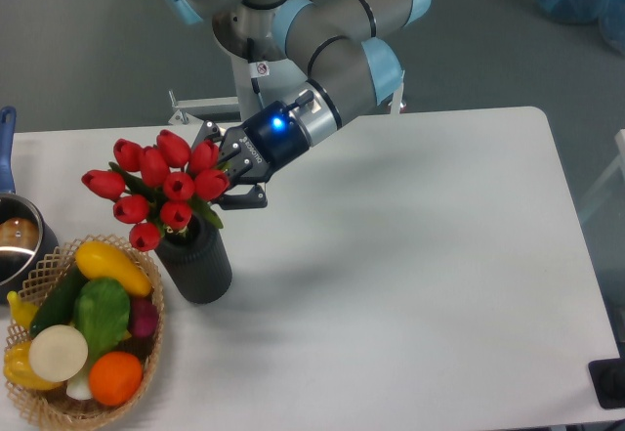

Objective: Insert the flowers into the vase
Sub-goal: 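Push the tulips deeper into the vase and settle them upright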

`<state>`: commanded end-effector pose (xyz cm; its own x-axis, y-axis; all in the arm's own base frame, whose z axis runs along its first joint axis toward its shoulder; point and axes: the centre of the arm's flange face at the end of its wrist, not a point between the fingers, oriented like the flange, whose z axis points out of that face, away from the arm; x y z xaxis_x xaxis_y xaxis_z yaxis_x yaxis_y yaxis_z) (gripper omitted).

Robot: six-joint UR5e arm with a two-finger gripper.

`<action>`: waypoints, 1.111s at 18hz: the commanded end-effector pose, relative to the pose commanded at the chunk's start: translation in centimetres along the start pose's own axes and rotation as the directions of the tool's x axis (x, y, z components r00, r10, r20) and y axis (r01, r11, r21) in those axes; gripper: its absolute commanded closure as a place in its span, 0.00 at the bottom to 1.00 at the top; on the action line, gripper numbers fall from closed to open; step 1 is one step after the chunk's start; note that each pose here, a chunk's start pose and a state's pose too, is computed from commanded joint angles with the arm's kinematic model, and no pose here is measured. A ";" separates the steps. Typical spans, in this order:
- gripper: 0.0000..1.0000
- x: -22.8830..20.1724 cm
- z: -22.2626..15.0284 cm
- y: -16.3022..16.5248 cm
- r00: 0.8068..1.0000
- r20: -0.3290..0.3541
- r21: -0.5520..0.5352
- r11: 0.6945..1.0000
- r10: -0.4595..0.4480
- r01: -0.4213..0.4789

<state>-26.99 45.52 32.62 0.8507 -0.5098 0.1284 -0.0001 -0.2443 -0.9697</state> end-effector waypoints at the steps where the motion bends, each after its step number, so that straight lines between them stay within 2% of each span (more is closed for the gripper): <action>1: 0.92 0.0 0.2 0.3 1.000 -0.004 -0.002 1.000 0.002 -0.002; 17: 0.80 0.0 2.0 5.2 0.999 -0.037 -0.100 0.994 0.029 -0.033; 20: 0.73 -0.2 2.1 5.8 0.999 -0.039 -0.115 0.993 0.032 -0.037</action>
<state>-26.02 45.92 26.52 0.8293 -0.5489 0.1048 -0.0919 -0.3190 -0.9433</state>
